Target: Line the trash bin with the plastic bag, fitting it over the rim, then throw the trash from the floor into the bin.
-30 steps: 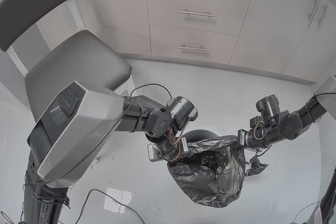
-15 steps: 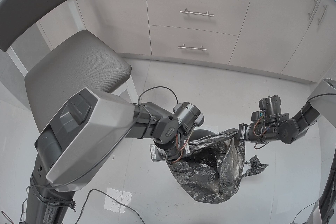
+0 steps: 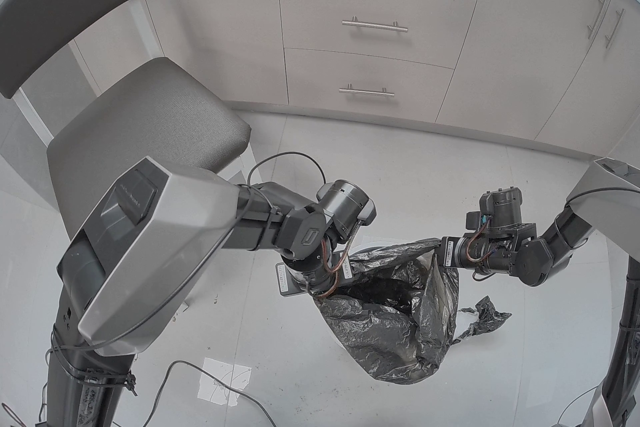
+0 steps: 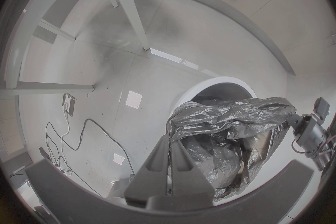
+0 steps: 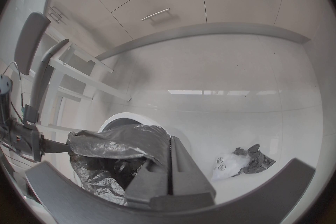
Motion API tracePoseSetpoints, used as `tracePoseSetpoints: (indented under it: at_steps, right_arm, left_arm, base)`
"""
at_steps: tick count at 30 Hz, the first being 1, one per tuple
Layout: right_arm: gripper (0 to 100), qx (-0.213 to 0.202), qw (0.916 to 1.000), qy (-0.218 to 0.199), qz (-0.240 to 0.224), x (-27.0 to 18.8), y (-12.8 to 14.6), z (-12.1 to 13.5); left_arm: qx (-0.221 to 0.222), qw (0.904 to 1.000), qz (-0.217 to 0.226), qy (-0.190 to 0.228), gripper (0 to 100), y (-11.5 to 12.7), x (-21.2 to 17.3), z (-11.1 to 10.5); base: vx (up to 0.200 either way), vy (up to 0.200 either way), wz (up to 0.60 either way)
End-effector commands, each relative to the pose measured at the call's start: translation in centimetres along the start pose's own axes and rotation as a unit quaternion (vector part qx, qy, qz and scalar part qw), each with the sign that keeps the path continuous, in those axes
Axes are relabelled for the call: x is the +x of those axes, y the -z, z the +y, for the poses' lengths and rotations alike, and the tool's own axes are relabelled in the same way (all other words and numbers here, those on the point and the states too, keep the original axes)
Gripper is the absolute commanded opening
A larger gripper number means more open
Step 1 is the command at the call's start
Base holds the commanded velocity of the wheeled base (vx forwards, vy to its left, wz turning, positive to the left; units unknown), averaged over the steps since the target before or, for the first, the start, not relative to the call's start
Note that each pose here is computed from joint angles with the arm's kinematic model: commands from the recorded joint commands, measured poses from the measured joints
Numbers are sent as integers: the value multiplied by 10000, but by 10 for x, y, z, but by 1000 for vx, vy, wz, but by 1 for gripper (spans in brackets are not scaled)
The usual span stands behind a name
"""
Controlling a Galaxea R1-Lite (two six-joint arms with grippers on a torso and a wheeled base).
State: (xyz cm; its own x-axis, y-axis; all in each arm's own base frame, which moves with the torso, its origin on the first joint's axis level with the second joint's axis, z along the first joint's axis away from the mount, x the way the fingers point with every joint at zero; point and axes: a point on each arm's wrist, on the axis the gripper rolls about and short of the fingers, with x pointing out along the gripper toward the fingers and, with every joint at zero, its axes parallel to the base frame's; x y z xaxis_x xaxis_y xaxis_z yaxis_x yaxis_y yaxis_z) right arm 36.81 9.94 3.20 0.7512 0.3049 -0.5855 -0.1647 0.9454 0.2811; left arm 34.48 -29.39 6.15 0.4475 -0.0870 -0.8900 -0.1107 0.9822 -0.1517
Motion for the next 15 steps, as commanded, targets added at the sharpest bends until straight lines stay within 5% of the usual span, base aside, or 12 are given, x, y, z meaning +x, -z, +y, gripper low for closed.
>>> tracePoseSetpoints:
  at_steps: [1,15]
  right_arm:
    - [0,-113,9997,181,-144,13,9,2]
    - [0,-132,9989,18,-454,-15,-3,12]
  left_arm:
    - [-43,9999,-125,-79,0,-4,-3,3]
    - [-1,9996,-270,-40,0,-9,-22,3]
  base:
    - [0,0,0]
    - [0,0,0]
